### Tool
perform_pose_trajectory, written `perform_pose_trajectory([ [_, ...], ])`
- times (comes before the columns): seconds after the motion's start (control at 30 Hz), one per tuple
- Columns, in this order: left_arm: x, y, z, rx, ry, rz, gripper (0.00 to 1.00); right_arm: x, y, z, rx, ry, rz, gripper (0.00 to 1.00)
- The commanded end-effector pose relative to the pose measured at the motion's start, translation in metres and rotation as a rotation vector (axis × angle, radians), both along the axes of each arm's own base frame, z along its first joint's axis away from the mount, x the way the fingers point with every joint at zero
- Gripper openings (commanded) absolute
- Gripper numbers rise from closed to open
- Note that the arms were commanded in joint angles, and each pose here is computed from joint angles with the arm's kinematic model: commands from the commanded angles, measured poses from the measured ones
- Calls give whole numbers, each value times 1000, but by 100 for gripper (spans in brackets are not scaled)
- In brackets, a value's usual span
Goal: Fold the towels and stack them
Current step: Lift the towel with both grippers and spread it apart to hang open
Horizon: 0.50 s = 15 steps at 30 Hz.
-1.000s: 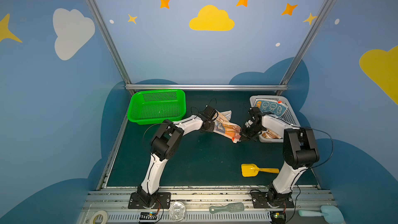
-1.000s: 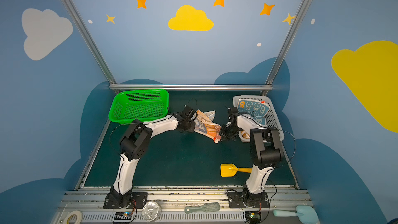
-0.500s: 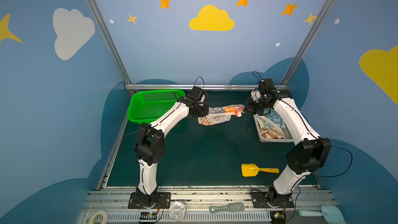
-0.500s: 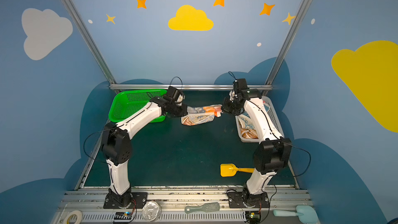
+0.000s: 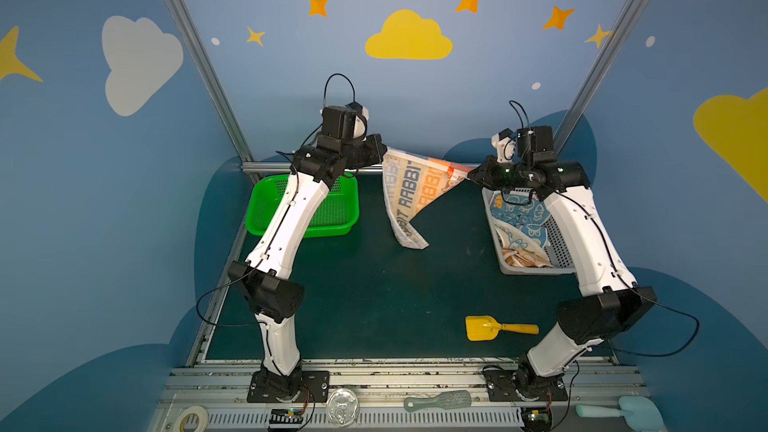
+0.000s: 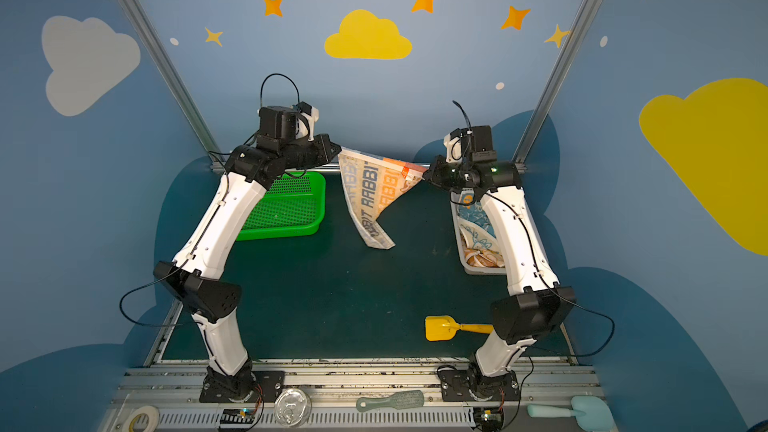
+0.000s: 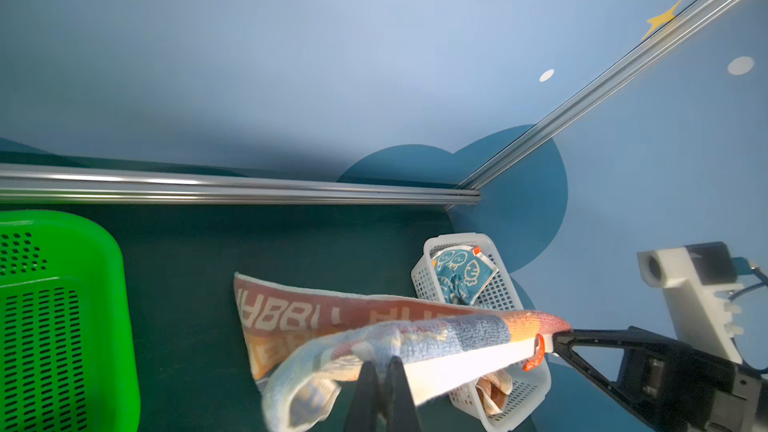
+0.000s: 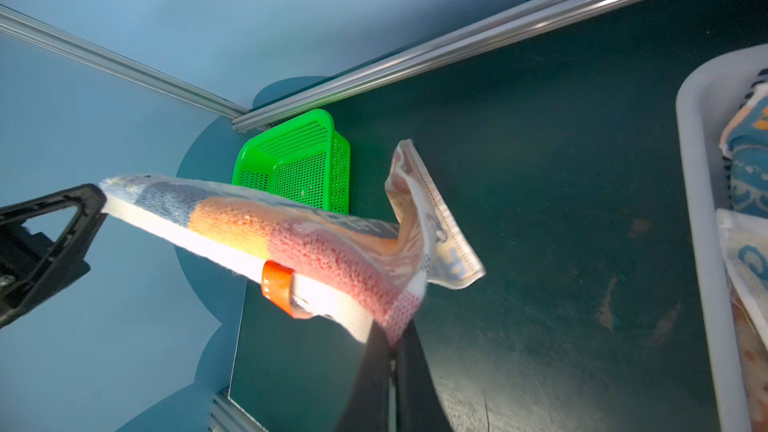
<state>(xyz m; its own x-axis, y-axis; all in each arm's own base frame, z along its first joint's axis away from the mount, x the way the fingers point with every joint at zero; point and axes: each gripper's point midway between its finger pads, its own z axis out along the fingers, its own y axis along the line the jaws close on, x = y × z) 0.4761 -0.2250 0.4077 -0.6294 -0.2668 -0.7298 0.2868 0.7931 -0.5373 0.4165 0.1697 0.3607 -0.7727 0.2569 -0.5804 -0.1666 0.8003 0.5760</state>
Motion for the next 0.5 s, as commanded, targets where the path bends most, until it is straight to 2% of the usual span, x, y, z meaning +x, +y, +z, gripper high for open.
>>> perform_pose_trajectory([
  [0.0, -1, 11, -2, 52, 16, 11, 3, -7, 0, 50, -23, -152, 6, 0],
  [0.27, -39, 34, 79, 53, -163, 40, 3, -51, -3, 126, -16, -348, 56, 0],
  [0.47, -90, 38, 100, 66, -227, 34, 3, -99, -6, 136, -33, -404, 105, 0],
])
